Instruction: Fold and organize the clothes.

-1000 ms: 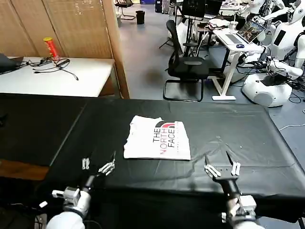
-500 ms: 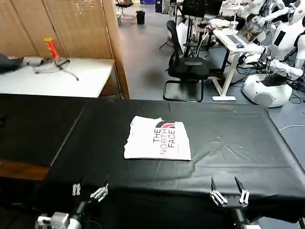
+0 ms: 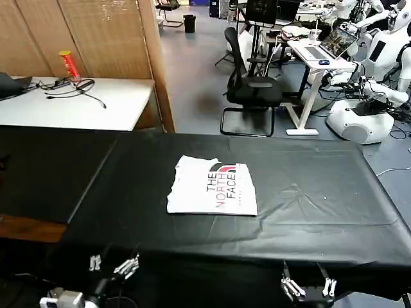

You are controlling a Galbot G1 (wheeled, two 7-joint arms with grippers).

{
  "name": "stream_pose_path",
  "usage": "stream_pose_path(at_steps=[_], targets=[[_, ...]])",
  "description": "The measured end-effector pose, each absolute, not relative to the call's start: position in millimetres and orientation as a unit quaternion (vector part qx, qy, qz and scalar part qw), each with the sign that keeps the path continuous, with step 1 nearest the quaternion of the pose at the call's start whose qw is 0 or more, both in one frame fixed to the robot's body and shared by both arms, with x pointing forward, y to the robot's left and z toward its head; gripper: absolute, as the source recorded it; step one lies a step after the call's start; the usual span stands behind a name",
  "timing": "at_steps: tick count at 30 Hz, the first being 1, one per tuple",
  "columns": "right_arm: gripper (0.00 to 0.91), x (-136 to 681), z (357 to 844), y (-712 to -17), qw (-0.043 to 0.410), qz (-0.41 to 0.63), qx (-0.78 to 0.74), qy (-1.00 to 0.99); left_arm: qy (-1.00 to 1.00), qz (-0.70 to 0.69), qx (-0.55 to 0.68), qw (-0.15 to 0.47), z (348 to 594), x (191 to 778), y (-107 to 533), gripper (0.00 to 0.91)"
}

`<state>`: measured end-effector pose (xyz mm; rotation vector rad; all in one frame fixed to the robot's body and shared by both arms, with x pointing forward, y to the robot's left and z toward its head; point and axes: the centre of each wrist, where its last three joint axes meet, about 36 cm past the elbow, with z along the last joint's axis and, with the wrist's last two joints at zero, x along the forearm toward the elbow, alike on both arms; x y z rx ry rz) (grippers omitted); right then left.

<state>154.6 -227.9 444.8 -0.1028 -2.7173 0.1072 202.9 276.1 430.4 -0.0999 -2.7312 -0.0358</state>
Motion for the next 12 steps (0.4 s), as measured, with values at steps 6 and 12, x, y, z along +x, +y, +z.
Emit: stream_pose_path(at_steps=[6,12], targets=[[0.878,153.7,445.8,-227.5,0.211,0.038,-0.035,-0.976,-0.979,-0.015,-0.033,0.202,429.6,205.2,281.4,0.878],[0.878,153.4,446.0,-227.3,0.211,0.038,-0.034,-0.976,-0.979,-0.016,-0.035,0.202,429.8,206.0,283.5,0.878]])
